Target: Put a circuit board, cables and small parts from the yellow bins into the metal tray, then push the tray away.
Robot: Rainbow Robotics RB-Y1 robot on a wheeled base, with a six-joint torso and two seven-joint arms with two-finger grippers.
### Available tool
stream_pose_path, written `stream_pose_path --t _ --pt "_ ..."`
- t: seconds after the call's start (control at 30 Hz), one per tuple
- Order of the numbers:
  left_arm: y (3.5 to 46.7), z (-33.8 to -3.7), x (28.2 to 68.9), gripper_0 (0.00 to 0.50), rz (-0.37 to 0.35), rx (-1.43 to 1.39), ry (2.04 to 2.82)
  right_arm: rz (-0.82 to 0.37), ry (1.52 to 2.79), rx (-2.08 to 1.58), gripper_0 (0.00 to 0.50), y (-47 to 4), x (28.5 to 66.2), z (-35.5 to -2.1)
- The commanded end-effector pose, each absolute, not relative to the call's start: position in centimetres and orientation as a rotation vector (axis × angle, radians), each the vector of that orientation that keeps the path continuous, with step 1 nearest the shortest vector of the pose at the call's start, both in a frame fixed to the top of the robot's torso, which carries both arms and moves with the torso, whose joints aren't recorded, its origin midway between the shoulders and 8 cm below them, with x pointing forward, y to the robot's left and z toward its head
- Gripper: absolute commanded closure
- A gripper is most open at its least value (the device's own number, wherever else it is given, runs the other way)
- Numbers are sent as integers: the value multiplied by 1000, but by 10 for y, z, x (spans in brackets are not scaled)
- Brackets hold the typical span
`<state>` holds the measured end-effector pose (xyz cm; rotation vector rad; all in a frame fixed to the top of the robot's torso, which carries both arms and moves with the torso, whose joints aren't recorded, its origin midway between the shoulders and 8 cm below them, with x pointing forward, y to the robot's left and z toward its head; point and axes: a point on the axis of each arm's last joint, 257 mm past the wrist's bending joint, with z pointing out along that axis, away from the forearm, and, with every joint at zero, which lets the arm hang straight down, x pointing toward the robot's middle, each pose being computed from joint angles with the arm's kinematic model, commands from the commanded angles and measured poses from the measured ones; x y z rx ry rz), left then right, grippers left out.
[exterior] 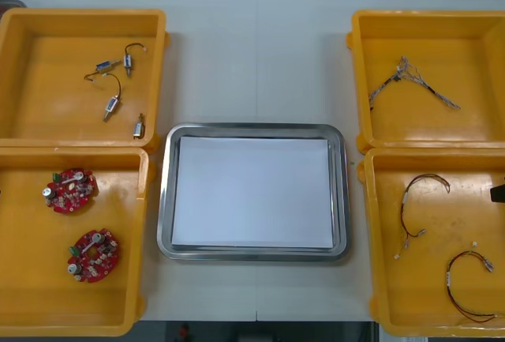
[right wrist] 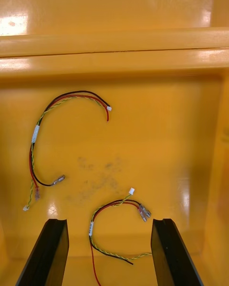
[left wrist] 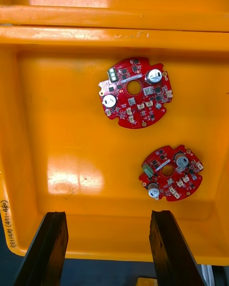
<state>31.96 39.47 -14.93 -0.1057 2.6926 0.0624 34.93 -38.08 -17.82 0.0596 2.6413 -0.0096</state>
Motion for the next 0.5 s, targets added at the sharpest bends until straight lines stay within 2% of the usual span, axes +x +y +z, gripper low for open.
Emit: stream_pose_path --t 0.03,0.43,0.5 --pt "405 -139 314 0 151 16 2685 -33 2639 136 0 -393 344 -174" --pt "405 -139 314 0 151 16 2685 -33 2639 136 0 -393 344 -174" --pt "405 -139 314 0 151 16 2685 18 2658 138 0 -382 342 -184"
